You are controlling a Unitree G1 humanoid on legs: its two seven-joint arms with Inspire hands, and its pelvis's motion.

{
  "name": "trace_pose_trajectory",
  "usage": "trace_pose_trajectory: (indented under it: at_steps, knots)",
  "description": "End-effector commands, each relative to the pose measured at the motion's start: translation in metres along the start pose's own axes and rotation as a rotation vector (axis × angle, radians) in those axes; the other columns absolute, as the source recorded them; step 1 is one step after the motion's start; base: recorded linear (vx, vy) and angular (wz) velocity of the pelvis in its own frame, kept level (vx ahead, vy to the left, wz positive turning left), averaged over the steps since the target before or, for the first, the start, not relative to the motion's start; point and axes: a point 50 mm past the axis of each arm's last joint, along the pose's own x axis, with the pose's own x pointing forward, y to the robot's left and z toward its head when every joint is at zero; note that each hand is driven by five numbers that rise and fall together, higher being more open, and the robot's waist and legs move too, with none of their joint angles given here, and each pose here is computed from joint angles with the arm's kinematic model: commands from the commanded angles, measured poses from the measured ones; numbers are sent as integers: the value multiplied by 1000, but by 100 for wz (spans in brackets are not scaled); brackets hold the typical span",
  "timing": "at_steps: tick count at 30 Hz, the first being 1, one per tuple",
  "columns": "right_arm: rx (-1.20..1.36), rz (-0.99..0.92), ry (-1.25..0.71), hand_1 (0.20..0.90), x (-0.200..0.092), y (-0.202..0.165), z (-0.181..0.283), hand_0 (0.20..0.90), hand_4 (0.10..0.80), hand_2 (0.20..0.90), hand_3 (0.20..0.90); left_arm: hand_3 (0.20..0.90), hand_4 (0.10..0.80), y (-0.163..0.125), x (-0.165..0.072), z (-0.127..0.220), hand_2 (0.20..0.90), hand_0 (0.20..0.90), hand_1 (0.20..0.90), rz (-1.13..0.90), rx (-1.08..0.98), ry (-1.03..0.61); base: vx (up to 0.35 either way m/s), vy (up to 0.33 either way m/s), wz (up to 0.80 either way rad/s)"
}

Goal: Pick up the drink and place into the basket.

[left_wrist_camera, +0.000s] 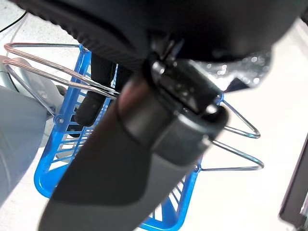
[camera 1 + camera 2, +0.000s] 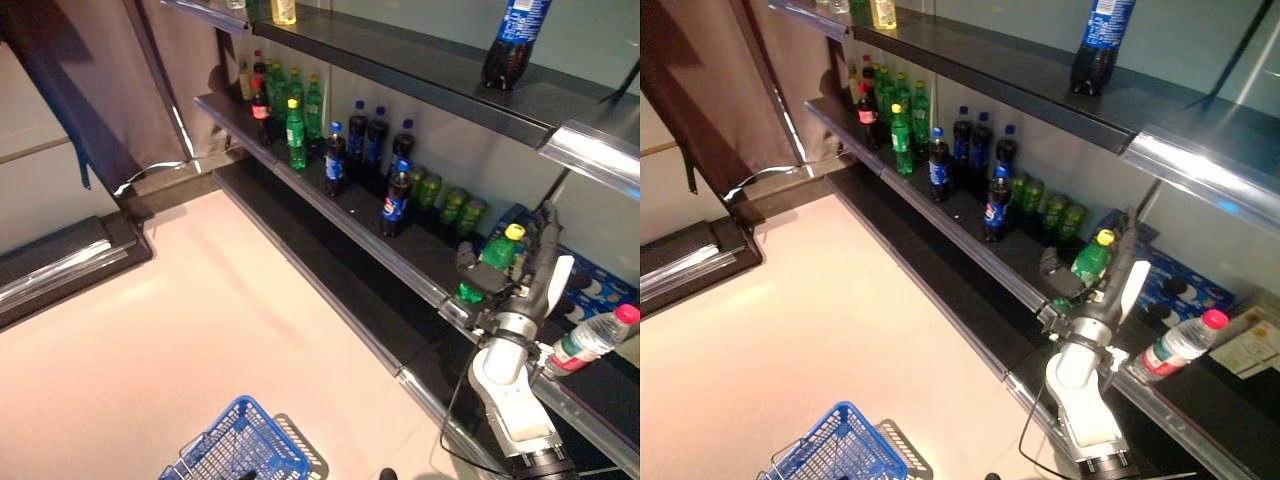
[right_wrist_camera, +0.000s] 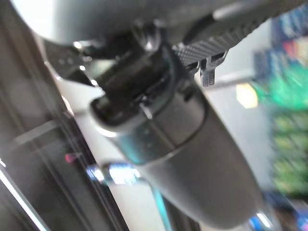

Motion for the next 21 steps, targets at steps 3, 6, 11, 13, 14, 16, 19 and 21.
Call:
trace_pose_trajectory:
  at_steps: [3, 6, 11, 13, 14, 16, 19, 21]
  knots:
    - [77, -116, -307, 900, 24, -19, 54, 900, 800, 900, 900, 200, 100, -26, -1, -4, 300, 300, 300, -98, 53, 7, -11, -7, -9]
    - [58, -154, -318, 900, 27, -28, 54, 900, 800, 900, 900, 200, 100, -25, 0, -1, 300, 300, 300, -94, 60, 7, -5, -7, -18]
    - [19, -223, -301, 900, 30, -42, 50, 900, 800, 900, 900, 200, 100, -27, 1, 3, 300, 300, 300, -93, 71, 4, -10, -7, -19]
    - [-1, -236, -275, 900, 30, -45, 45, 900, 800, 900, 900, 200, 100, -28, 1, 5, 300, 300, 300, -97, 73, 1, -5, -10, -5]
    - [-12, -241, -260, 900, 29, -47, 41, 900, 800, 900, 900, 200, 100, -29, 1, 6, 300, 300, 300, -99, 74, 0, 0, -15, -4]
    - [-32, -243, -227, 900, 29, -50, 35, 900, 800, 900, 900, 200, 100, -30, 1, 7, 300, 300, 300, -103, 76, -3, 6, -19, -17]
    - [-60, -230, -165, 900, 24, -53, 23, 900, 800, 900, 900, 200, 100, -30, 1, 8, 300, 300, 300, -108, 79, -5, 12, -22, -15]
    - [-67, -226, -144, 900, 21, -53, 18, 900, 800, 900, 900, 200, 100, -30, 1, 7, 300, 300, 300, -106, 79, -5, 7, -20, -10]
